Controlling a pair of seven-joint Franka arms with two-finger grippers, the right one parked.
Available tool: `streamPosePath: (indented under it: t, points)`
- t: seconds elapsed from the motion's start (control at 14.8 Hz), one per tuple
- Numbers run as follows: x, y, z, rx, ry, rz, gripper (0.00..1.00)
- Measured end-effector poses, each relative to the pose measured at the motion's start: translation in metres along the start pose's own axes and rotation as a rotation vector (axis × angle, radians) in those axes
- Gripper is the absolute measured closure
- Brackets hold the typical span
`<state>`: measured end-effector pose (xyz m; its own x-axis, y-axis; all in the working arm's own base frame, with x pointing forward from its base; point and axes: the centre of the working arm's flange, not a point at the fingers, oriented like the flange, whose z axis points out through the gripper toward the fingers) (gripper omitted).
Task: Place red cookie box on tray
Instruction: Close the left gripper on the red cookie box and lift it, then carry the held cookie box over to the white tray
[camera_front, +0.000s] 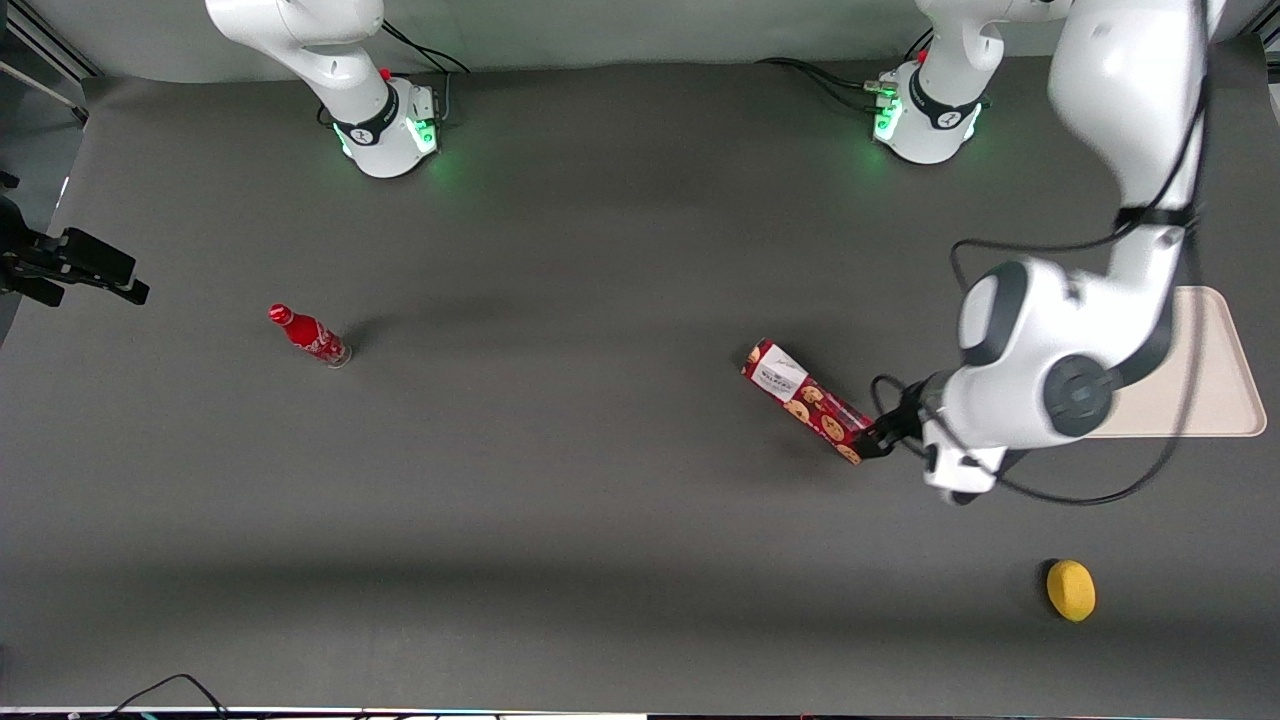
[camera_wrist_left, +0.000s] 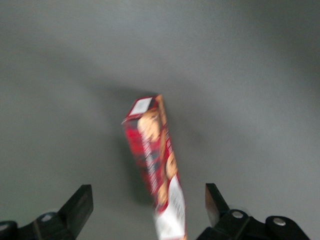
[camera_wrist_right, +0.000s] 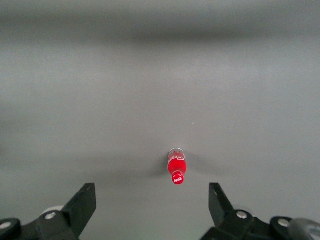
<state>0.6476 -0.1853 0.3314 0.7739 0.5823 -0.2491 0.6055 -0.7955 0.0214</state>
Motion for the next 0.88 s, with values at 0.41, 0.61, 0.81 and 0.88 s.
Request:
streamPosePath:
  t: [0.41, 0.61, 0.81, 0.88]
  points:
    - [0.006, -0.007, 0.115, 0.028, 0.045, 0.026, 0.03]
    - [0.001, -0.012, 0.132, 0.034, 0.047, 0.032, 0.34]
    - [-0.001, -0.011, 0.131, 0.032, 0.048, 0.036, 0.66]
    - [-0.002, -0.010, 0.130, 0.032, 0.049, 0.039, 0.71]
